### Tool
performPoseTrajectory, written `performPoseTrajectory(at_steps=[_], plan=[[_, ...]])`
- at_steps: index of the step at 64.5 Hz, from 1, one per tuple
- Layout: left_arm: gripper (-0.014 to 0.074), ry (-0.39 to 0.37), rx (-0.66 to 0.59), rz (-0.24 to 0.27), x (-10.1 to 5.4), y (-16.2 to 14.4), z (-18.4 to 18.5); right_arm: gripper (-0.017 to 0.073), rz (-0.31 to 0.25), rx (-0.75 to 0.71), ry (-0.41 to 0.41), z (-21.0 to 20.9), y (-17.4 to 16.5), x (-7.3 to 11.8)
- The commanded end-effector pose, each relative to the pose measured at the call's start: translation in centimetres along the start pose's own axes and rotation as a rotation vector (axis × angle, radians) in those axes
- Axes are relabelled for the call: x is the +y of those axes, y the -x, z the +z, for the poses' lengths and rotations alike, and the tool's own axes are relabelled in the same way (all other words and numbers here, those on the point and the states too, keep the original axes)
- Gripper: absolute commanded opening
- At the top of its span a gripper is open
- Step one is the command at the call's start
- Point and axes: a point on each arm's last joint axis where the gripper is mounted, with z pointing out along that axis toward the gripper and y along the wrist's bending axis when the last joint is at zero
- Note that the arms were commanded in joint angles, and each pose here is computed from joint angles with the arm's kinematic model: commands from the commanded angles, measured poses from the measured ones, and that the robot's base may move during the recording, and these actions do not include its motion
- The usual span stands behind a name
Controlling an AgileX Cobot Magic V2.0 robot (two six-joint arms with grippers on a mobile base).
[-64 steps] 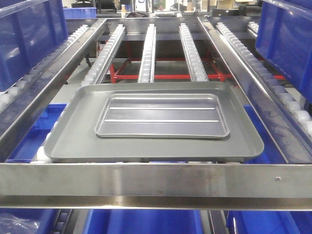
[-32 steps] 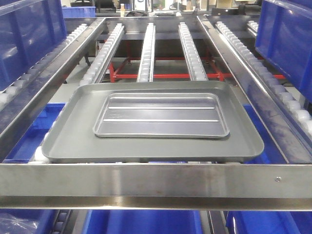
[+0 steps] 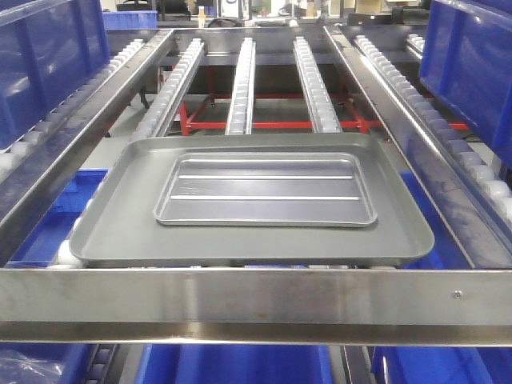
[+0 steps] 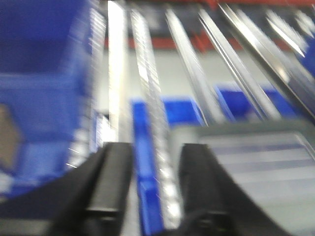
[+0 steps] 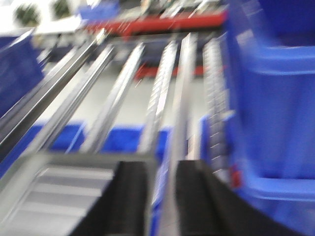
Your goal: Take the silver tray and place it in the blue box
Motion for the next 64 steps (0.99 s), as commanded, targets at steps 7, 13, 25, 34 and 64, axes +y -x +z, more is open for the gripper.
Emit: performPoseTrajectory(at_steps=[7, 13, 25, 34, 64], plan=[[0.0279, -0.186, 0.07, 0.044, -3.4, 2.6, 5.5, 0.0426, -0.025, 0.093, 0.148, 5.1, 1.4, 2.8], [0.0272, -0.284, 0.133, 0.076, -6.3, 3.3, 8.4, 0.0426, -0.042, 0.192, 0.191, 8.0, 0.5, 4.3], [0.026, -0.358, 0.295, 0.074, -10.3, 3.2, 13.6, 0.0426, -0.068, 0.401, 0.17, 13.1, -1.0, 5.5], [0.026, -0.267, 0.49, -0.03, -10.2, 3.0, 17.9, 0.0426, -0.087, 0.591, 0.139, 16.4, -1.2, 6.3], [0.026, -0.039, 0.783, -0.087, -10.2, -0.7, 28.2, 0.0426, 0.063, 0.876, -0.04, 26.6, -4.2, 5.6]])
